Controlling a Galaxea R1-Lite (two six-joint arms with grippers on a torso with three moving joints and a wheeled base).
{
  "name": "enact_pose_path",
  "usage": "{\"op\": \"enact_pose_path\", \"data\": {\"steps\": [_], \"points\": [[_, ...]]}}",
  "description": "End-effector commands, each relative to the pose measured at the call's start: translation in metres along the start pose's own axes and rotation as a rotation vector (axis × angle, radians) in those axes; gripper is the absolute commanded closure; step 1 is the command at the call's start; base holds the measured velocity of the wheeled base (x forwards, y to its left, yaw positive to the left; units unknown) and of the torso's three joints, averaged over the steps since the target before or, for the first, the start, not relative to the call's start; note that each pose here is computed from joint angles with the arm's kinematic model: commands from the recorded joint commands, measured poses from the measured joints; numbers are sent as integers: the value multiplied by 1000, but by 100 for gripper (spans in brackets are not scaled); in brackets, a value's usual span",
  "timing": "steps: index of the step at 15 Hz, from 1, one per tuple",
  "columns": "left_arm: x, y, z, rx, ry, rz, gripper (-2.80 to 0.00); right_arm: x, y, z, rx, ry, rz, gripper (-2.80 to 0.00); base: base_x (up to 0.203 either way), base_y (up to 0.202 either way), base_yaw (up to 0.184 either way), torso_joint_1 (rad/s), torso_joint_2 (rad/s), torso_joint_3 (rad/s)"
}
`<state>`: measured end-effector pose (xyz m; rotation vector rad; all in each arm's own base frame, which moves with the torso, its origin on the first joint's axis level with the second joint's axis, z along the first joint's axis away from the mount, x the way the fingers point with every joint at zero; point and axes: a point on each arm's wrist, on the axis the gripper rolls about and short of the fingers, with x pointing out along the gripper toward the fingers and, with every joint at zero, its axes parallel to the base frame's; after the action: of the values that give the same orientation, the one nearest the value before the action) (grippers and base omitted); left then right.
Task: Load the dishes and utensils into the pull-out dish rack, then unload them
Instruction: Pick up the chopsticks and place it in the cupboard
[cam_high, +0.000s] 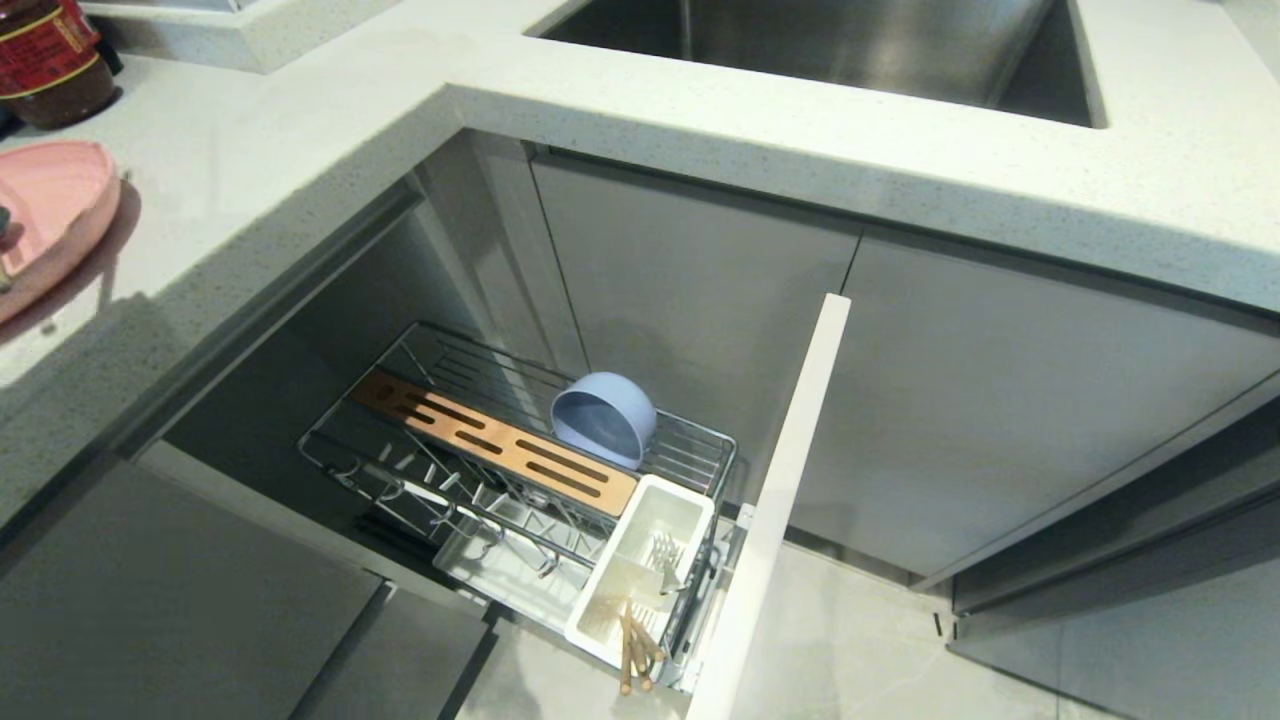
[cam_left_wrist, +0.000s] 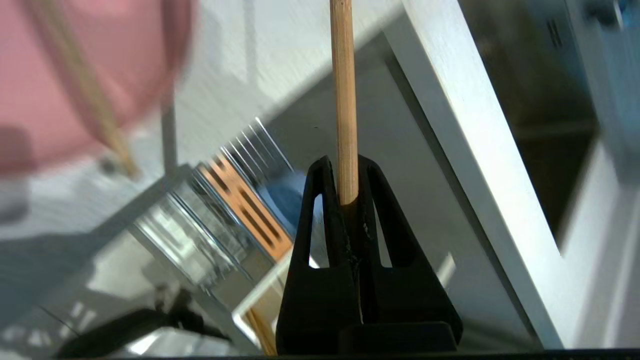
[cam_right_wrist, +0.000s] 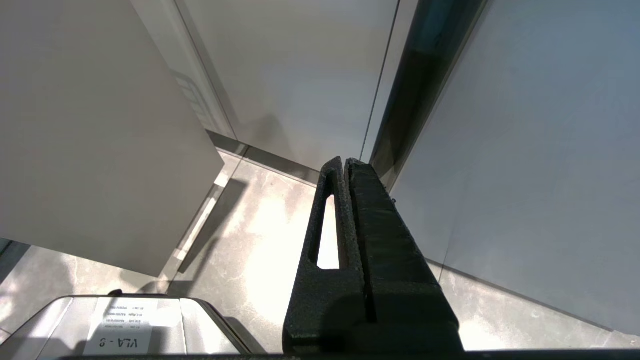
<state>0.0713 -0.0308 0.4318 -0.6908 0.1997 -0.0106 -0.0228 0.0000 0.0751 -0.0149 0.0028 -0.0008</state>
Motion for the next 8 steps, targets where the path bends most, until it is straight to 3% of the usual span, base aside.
{"op": "enact_pose_path", "data": {"steps": [1,6,8], "points": [[0,-2,-10,20,96,-58,0,0,0,0,0,0,1,0,0,0,0,0,0,0],[14,-8,-44,107,490,-181,0,0,0,0,0,0,1,0,0,0,0,0,0,0],[24,-11,-57,153,603,-143,0,0,0,0,0,0,-1,0,0,0,0,0,0,0]]}}
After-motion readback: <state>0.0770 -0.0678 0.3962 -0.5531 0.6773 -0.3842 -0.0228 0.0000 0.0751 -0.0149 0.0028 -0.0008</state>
